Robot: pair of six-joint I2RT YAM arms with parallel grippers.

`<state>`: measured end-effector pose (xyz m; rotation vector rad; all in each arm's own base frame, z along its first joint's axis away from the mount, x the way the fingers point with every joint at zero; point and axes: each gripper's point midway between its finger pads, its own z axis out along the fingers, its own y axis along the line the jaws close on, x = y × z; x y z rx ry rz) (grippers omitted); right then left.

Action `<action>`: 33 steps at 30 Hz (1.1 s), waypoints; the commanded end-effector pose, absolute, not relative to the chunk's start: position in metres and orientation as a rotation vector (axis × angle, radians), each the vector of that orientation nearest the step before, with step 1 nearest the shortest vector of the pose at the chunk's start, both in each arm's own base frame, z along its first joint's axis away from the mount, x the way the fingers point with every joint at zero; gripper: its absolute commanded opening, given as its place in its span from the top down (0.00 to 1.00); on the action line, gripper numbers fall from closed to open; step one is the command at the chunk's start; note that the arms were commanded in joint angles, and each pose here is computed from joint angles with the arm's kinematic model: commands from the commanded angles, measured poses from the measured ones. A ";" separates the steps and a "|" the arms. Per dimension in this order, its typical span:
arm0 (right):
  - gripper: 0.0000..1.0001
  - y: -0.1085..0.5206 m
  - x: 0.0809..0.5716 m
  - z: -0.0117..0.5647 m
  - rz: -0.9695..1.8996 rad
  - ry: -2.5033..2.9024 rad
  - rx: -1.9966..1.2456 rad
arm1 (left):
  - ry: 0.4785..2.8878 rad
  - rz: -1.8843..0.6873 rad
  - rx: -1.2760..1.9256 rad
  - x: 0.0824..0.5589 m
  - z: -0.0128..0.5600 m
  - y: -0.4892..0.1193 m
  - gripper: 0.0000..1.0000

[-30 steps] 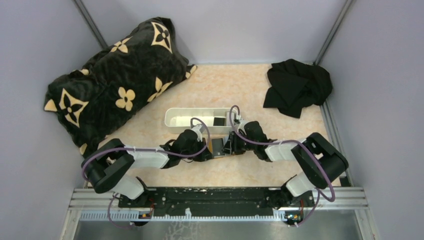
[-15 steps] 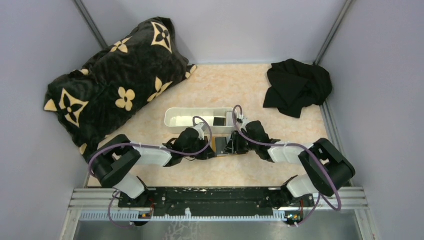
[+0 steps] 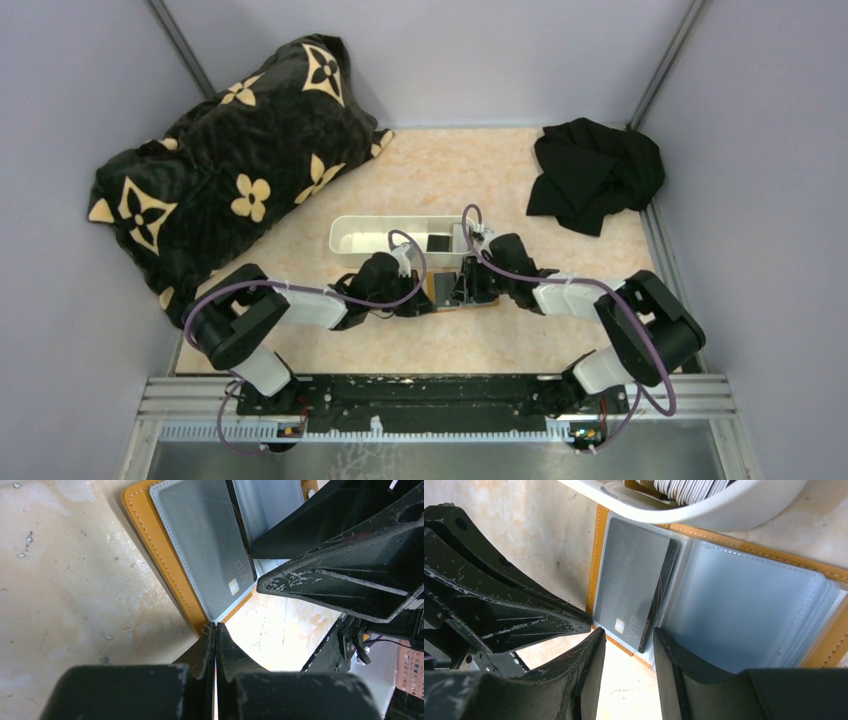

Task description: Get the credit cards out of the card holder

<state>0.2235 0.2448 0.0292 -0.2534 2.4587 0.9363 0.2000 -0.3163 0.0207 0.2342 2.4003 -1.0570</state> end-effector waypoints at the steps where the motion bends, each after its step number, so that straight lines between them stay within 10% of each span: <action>1: 0.60 0.234 0.238 0.028 0.874 2.429 -0.262 | 2.552 -0.890 0.237 0.185 -0.021 -0.283 1.00; 13: 0.61 0.224 0.230 0.008 0.813 2.495 -0.315 | 2.546 -0.917 0.238 0.190 -0.019 -0.289 1.00; 33: 0.57 0.282 0.191 0.065 1.526 2.236 -0.337 | 2.577 -0.930 0.268 0.184 -0.027 -0.289 1.00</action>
